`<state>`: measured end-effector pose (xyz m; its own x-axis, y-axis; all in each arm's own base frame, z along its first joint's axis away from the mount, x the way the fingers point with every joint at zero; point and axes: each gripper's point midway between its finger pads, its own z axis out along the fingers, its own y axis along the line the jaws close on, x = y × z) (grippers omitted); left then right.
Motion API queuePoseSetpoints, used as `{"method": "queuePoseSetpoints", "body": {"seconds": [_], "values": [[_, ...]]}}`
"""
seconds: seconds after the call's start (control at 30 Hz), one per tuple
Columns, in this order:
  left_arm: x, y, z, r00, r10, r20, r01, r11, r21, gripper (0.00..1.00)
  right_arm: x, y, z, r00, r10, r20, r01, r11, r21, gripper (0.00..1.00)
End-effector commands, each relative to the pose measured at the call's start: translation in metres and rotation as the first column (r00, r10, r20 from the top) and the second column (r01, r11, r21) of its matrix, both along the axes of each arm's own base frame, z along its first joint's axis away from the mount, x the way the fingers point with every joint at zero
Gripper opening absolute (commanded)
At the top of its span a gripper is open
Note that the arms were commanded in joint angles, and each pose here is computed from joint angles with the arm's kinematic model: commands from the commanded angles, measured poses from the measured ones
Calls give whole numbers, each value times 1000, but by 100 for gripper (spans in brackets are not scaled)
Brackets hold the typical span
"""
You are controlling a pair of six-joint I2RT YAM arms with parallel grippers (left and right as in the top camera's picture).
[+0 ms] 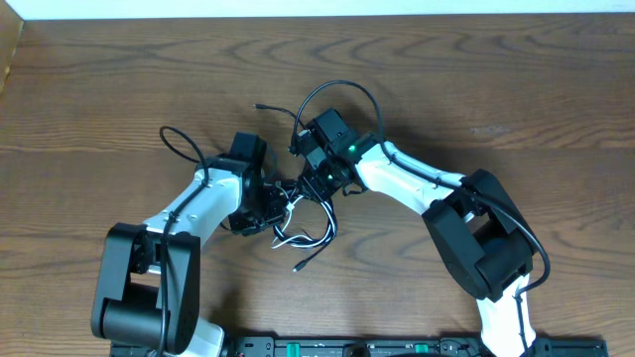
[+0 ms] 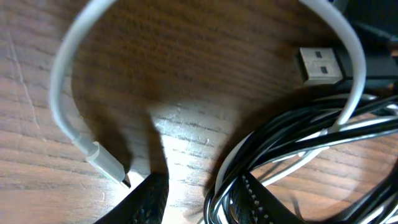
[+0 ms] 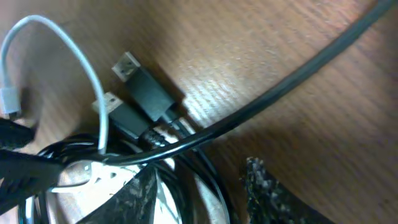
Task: Untangle cables
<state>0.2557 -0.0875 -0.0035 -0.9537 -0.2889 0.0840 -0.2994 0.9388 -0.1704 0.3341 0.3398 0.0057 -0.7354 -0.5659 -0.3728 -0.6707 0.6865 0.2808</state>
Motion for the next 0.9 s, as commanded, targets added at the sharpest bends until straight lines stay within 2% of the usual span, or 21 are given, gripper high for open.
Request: {"method": "queuePoseSetpoints", "body": {"seconds": [0.0, 0.17, 0.27, 0.5, 0.67, 0.87], "values": [[-4, 24, -24, 999, -19, -30, 23, 989, 146, 39, 5, -27, -33, 992, -130, 4, 129, 980, -154, 42], [5, 32, -28, 1000, -22, 3, 20, 980, 197, 40, 6, -31, -34, 990, -142, 14, 143, 974, -176, 49], [12, 31, -28, 999, -26, 33, 19, 981, 191, 42, -1, -23, -33, 998, -66, 14, 67, 984, -165, 57], [41, 26, -26, 984, -96, 150, 69, 982, 177, 44, -12, -6, -32, 995, 77, 62, -65, 984, -167, 61], [69, 20, -21, 955, -132, 265, 88, 981, 171, 45, 0, -13, -32, 990, 59, 127, -30, 974, -223, 63], [79, 34, -18, 945, -131, 301, 56, 968, 247, 45, 8, -32, -34, 987, -28, 156, 74, 952, -296, 65]]}}
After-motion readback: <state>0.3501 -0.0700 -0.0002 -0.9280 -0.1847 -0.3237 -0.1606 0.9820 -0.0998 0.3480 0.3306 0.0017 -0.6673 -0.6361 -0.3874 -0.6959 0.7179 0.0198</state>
